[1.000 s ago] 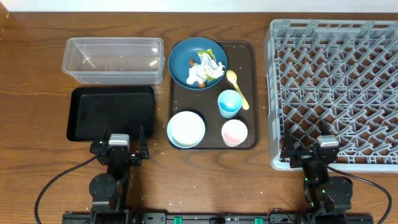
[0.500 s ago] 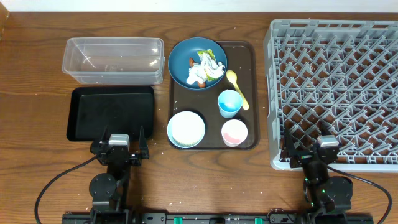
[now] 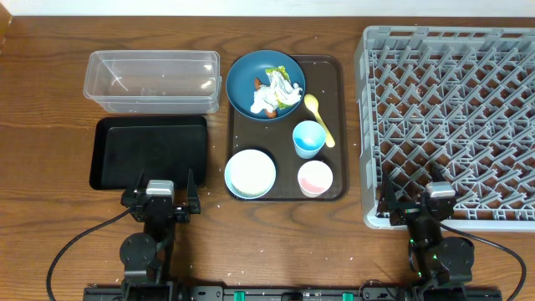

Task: Sort waste into correct bins and load items into the dishwasher rack
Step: 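Raise the left arm from rest toward the blue plate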

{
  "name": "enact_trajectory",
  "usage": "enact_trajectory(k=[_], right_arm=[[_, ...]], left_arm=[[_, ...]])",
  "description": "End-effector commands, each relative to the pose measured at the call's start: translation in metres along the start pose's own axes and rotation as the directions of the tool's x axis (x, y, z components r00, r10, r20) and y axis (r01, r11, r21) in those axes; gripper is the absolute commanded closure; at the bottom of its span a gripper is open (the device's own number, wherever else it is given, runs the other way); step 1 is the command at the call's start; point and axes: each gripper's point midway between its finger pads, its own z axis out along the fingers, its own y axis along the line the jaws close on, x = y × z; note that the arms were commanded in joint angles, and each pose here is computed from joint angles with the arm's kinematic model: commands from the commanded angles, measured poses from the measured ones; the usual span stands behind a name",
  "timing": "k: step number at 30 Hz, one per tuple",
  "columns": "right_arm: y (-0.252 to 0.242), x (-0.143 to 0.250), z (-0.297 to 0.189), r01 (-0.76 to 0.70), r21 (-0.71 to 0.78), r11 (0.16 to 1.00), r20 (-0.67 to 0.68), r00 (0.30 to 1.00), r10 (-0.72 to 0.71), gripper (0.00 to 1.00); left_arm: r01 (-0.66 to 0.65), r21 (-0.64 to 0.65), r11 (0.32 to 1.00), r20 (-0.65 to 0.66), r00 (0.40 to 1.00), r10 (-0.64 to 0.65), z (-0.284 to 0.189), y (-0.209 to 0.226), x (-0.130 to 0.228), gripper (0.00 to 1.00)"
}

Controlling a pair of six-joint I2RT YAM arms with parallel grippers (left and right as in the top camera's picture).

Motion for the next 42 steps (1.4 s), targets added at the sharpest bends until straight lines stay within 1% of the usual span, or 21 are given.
enact_trajectory(k=[1, 15, 20, 24, 28, 30, 34, 39, 42], right_arm=[[-0.005, 0.001, 0.000, 0.015, 0.023, 1.000, -0.001, 1.000, -0.015, 0.01], [-0.004, -0.003, 0.000, 0.015, 0.022, 1.000, 0.015, 1.000, -0.015, 0.01], [0.001, -0.004, 0.000, 0.015, -0.007, 1.000, 0.020, 1.000, -0.015, 0.01], [0.001, -0.016, -0.001, 0.022, -0.009, 1.000, 0.070, 0.997, -0.021, 0.01], [0.006, -0.037, -0.004, 0.091, -0.021, 0.996, 0.137, 0.987, -0.088, 0.01], [0.007, -0.046, -0.006, 0.116, -0.023, 0.993, 0.154, 0.982, -0.111, 0.01], [0.008, -0.069, -0.011, 0.126, -0.020, 0.992, 0.171, 0.978, -0.121, 0.01], [0.012, -0.101, -0.008, 0.139, -0.030, 0.990, 0.147, 0.980, -0.134, 0.01], [0.016, -0.121, 0.000, 0.140, -0.055, 0.989, 0.113, 0.985, -0.133, 0.01]], left_arm=[[0.011, 0.008, 1.000, -0.049, 0.999, -0.011, 0.000, -0.002, 0.014, 0.03], [0.011, 0.014, 1.000, -0.048, 0.999, -0.011, 0.000, -0.003, 0.014, 0.03], [0.011, 0.013, 1.000, -0.048, 0.999, -0.011, 0.000, -0.002, 0.014, 0.03], [0.012, 0.036, 0.999, -0.030, 0.999, -0.011, 0.000, -0.006, 0.010, 0.03], [0.012, 0.073, 0.997, -0.020, 1.000, -0.011, 0.000, -0.012, 0.006, 0.03], [0.016, 0.074, 0.997, -0.012, 1.000, -0.015, -0.001, -0.012, -0.001, 0.03], [0.028, 0.078, 0.997, 0.006, 1.000, -0.029, -0.004, -0.011, -0.028, 0.02], [0.024, 0.157, 0.987, 0.000, 1.000, -0.024, 0.000, -0.020, -0.073, 0.03], [0.026, 0.192, 0.981, -0.036, 0.999, -0.019, 0.011, -0.023, -0.102, 0.03]])
